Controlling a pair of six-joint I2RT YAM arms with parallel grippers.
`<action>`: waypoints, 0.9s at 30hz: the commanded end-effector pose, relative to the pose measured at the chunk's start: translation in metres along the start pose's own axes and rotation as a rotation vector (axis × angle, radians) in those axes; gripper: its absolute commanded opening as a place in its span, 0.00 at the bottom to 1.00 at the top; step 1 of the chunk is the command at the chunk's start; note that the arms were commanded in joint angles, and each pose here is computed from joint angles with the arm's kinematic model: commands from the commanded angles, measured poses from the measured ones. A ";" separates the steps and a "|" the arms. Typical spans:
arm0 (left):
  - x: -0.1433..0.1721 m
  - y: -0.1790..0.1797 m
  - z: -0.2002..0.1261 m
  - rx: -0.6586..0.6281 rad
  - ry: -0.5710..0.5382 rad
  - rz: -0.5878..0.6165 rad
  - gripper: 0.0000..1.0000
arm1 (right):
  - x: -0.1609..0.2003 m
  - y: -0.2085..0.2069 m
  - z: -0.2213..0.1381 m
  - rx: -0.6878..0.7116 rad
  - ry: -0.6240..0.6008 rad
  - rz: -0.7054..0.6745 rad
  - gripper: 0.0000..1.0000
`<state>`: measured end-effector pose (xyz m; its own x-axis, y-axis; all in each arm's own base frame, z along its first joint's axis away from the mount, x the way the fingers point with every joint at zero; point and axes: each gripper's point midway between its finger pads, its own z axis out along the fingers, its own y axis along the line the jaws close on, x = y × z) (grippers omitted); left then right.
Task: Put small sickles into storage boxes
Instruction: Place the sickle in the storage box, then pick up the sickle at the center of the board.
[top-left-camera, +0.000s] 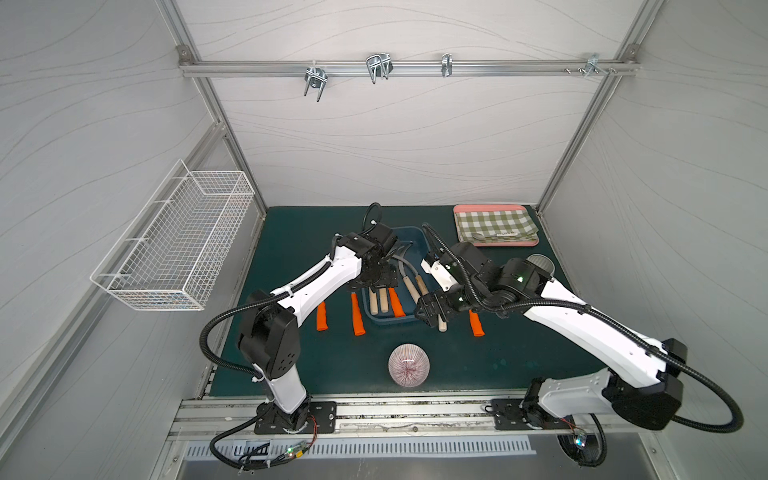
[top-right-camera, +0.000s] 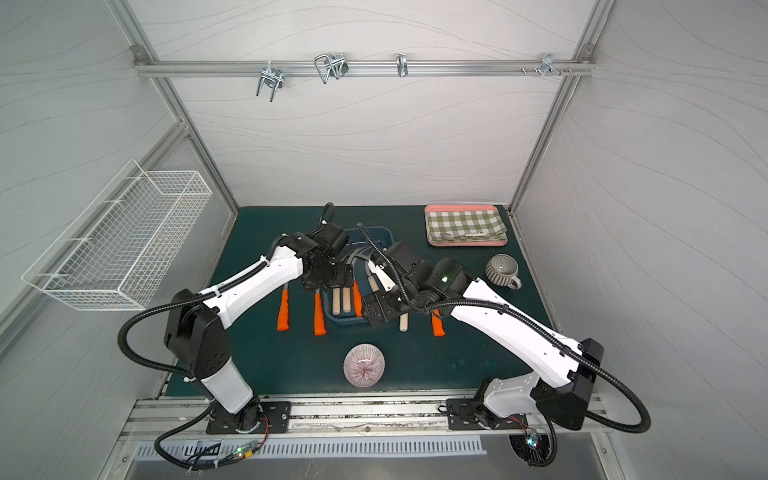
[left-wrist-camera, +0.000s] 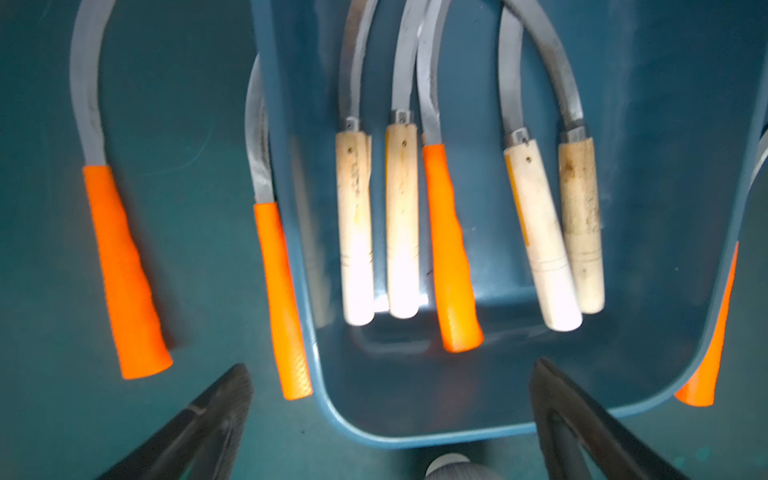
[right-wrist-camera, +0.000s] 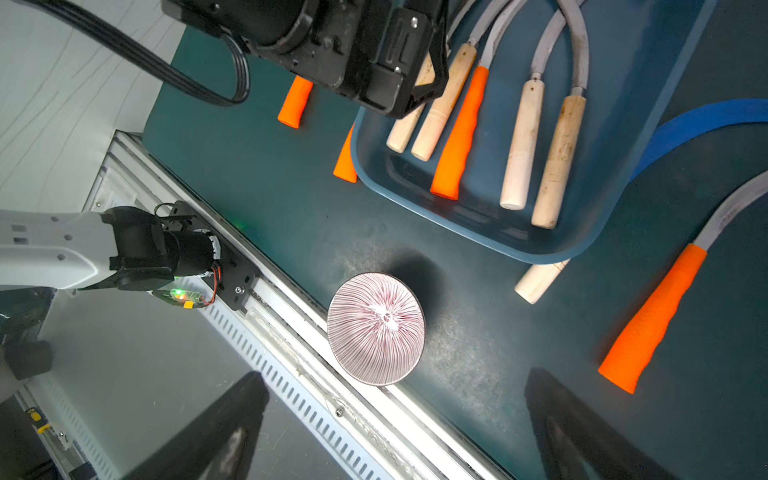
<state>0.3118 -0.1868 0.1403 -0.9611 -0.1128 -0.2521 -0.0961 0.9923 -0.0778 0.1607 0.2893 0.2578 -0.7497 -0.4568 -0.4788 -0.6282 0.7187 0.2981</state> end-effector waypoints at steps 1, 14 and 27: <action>0.010 0.016 -0.010 -0.039 -0.010 0.000 0.99 | -0.007 0.010 -0.001 0.008 -0.026 -0.003 0.99; 0.046 0.059 -0.027 -0.079 -0.030 -0.029 0.99 | 0.009 0.048 0.009 -0.002 -0.012 -0.056 0.99; 0.057 0.109 -0.028 -0.116 -0.027 -0.105 0.99 | 0.015 0.073 0.002 -0.005 -0.043 -0.092 0.99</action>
<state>0.2408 -0.0971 0.1421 -0.9433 -0.2019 -0.2633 -0.2061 0.9785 -0.0121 0.1026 0.3326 0.2564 -0.6787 -0.5320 -0.5062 -0.7064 0.6615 0.2518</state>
